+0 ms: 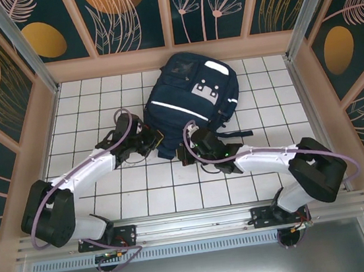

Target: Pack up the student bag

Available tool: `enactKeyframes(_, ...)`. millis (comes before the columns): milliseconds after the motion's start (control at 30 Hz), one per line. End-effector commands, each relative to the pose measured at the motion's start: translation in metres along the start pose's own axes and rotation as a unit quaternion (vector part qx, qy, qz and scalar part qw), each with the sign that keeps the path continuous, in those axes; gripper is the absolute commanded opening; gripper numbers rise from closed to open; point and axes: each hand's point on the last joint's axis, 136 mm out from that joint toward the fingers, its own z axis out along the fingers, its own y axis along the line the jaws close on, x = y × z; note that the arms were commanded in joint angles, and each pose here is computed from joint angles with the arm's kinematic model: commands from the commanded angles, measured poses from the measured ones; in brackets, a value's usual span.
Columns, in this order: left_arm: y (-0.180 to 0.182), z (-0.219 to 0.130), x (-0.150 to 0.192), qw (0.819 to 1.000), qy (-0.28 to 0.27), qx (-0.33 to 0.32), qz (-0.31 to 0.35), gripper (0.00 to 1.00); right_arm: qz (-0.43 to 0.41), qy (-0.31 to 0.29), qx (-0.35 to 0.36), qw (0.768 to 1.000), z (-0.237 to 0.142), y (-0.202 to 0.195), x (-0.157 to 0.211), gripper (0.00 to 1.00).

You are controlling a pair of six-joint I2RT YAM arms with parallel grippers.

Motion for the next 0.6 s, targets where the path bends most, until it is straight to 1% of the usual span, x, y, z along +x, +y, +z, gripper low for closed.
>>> enactKeyframes(0,-0.013,-0.032,-0.052,0.994,-0.107,0.010,-0.014,0.00,0.005,0.006,0.121,0.993,-0.014,-0.069,0.013,0.00)
enactKeyframes(167,-0.014,-0.037,-0.055,0.993,-0.118,0.003,-0.003,0.00,0.000,0.007,0.099,0.995,-0.018,-0.068,0.008,0.00)
enactKeyframes(267,-0.013,-0.036,-0.054,0.993,-0.116,0.004,0.000,0.00,-0.011,0.028,0.041,0.999,-0.018,-0.049,0.012,0.00)
enactKeyframes(333,-0.010,-0.032,-0.051,0.994,-0.106,0.005,-0.005,0.00,-0.015,0.032,0.022,0.999,-0.018,-0.040,0.012,0.00)
enactKeyframes(467,-0.011,-0.034,-0.052,0.994,-0.110,0.004,-0.003,0.00,-0.023,0.033,0.048,0.998,-0.017,-0.052,0.013,0.00)
enactKeyframes(567,-0.015,-0.042,-0.055,0.992,-0.123,0.004,0.004,0.00,-0.011,0.035,0.088,0.995,-0.018,-0.077,0.016,0.00)
